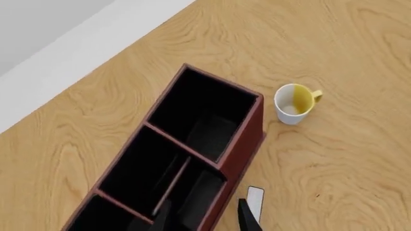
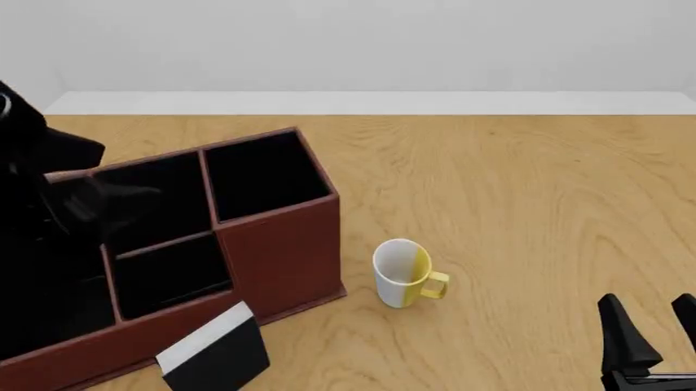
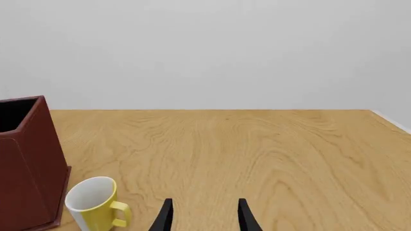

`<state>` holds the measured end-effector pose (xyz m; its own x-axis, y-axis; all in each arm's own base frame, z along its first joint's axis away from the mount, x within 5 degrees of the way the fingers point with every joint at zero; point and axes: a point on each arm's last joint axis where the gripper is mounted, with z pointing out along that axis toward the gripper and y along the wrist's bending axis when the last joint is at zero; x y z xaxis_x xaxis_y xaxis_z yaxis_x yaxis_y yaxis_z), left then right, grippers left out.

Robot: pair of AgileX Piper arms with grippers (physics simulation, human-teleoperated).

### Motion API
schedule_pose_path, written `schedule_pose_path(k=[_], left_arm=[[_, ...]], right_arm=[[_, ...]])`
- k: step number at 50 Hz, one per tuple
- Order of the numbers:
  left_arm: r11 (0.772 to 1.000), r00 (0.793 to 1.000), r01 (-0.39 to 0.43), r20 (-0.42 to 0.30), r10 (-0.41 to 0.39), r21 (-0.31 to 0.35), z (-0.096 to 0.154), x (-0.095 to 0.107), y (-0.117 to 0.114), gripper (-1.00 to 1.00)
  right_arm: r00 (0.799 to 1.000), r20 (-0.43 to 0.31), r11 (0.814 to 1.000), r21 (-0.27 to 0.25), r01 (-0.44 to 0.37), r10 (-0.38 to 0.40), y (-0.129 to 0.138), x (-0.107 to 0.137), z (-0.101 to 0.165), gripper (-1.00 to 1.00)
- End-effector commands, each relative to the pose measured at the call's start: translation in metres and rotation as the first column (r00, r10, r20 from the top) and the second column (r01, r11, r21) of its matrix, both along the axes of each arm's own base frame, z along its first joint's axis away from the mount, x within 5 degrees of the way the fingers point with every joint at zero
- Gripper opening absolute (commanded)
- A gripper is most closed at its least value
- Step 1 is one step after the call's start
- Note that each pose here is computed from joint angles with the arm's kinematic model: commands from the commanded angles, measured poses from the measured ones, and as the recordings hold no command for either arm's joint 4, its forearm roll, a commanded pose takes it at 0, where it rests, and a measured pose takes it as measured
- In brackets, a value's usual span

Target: Pick up the book and place it in the front compartment of the caddy.

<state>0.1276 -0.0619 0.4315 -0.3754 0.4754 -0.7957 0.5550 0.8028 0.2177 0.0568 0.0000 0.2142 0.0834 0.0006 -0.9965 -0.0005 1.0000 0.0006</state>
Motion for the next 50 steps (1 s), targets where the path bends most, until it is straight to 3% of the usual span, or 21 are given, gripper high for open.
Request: schedule_pose_path(k=[1, 4, 17, 23, 37, 50], left_arm=[[0.998, 0.994, 0.013, -0.106, -0.007, 0.056, 0.015, 0.007, -0.005, 1.00], [0.997, 0.989, 0.028, -0.148, -0.017, 0.071, 0.008, 0.006, -0.007, 1.00], [0.999, 0.968, 0.041, -0.250, -0.036, 0.018, -0.013, -0.006, -0.018, 1.00], [0.999, 0.945, 0.045, -0.324, -0.043, -0.002, -0.035, -0.019, -0.021, 1.00], [1.000, 0.935, 0.021, -0.354, -0.011, 0.023, -0.061, -0.021, -0.015, 1.00], [0.999, 0.928, 0.002, -0.372, 0.018, 0.053, -0.095, 0.001, -0.024, 1.00]], right_arm=[[1.000, 0.000, 1.000, 0.000, 0.000, 0.000, 0.000, 0.000, 0.000, 1.00], [1.000, -0.001, 1.000, 0.000, 0.000, 0.000, 0.000, 0.000, 0.000, 1.00], [1.000, 0.000, 1.000, 0.000, 0.000, 0.000, 0.000, 0.000, 0.000, 1.00], [1.000, -0.001, 1.000, 0.000, 0.000, 0.000, 0.000, 0.000, 0.000, 1.00], [1.000, 0.000, 1.000, 0.000, 0.000, 0.000, 0.000, 0.000, 0.000, 1.00], [1.000, 0.000, 1.000, 0.000, 0.000, 0.000, 0.000, 0.000, 0.000, 1.00]])
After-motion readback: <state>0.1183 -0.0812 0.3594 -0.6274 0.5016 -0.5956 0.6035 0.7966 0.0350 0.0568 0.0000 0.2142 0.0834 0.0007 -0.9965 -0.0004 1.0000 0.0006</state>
